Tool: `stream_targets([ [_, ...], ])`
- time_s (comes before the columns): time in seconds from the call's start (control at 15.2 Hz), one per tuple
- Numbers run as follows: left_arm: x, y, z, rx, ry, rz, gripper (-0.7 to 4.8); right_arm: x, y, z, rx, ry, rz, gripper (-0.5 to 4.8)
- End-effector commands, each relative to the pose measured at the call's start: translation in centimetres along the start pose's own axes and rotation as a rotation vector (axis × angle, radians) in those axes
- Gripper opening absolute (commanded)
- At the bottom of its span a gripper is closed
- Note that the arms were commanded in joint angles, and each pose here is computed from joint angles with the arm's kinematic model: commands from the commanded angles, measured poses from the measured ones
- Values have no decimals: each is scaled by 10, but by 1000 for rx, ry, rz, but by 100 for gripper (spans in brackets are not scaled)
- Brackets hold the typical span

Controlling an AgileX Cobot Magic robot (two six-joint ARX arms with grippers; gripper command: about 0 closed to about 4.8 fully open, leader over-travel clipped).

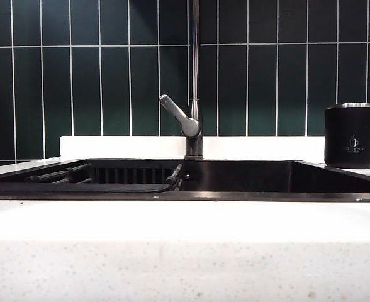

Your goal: Pick up the mug next to the sink, go to the faucet to get some water, pour the water into the sink, and finally put the mug back to its place.

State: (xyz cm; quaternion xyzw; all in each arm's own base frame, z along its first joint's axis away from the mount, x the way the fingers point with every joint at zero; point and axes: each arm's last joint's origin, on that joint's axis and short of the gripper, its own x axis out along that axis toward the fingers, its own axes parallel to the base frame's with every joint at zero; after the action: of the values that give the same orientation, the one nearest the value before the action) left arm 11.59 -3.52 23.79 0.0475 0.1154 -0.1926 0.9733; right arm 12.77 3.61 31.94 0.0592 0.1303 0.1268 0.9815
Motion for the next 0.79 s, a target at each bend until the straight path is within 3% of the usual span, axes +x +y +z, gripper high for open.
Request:
stream_targets([
  [0.07,-1,0,4,-3,-43,9,50,9,-2,-10,-5,-34,2,71],
  [0.26,0,1,2,-5,-62,33,48,18,-5,-25,-5,-56,-22,71],
  [0.46,5,2,-7,-83,-119,62,46,27,-8,-39,-9,-115,-50,71],
  [0.59,7,2,-14,-133,-117,69,42,31,-11,-51,-27,-136,-84,71],
  [0.79,11,1,-25,-134,-97,70,21,40,-17,-80,-98,-97,-131,71],
])
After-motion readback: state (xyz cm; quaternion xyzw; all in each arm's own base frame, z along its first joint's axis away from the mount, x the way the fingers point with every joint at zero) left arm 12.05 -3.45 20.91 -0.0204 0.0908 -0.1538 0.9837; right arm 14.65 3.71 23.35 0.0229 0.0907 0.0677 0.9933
